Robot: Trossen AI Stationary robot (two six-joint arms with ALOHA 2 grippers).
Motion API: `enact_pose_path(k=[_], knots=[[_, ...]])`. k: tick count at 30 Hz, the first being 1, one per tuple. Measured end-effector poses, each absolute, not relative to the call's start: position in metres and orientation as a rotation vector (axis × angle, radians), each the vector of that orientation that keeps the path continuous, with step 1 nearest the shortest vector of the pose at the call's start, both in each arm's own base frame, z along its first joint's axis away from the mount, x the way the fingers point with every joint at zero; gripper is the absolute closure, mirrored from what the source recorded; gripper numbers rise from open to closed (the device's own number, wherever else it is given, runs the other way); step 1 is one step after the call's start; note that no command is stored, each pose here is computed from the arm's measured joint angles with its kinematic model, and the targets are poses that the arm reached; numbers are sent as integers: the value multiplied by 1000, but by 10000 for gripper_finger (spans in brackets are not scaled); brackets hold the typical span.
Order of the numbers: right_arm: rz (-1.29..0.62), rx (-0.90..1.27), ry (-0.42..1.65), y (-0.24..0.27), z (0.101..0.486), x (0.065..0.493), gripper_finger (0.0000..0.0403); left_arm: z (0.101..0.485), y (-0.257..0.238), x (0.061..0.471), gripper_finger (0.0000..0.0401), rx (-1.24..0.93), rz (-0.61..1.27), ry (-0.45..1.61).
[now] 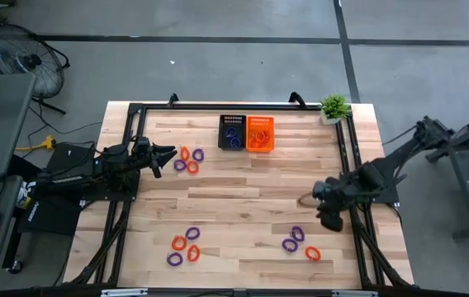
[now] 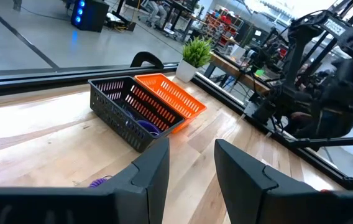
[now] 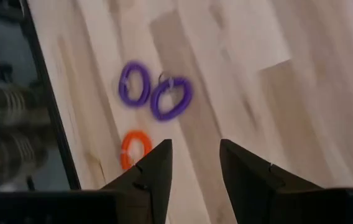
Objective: Sort spring keychains
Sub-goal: Put the orange spring keychain in the orange bin
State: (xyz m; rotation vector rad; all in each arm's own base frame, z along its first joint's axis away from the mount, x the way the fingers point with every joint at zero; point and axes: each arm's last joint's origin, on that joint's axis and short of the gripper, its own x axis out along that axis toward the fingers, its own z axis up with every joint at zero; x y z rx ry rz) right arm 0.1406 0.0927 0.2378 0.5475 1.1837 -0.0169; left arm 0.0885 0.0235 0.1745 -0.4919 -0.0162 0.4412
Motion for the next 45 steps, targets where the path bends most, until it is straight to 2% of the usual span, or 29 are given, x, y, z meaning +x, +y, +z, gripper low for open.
enact_pose_path(k=[9,22,45], knots=[[27,390,1275,138,208,146,274,175,23,89,275,-492,441,-16],[-12,338,1382,188,157,148,274,175,23,89,275,-492,440,-16],[-64,481,1314,202,148,153,274,175,23,89,275,-492,441,-16]])
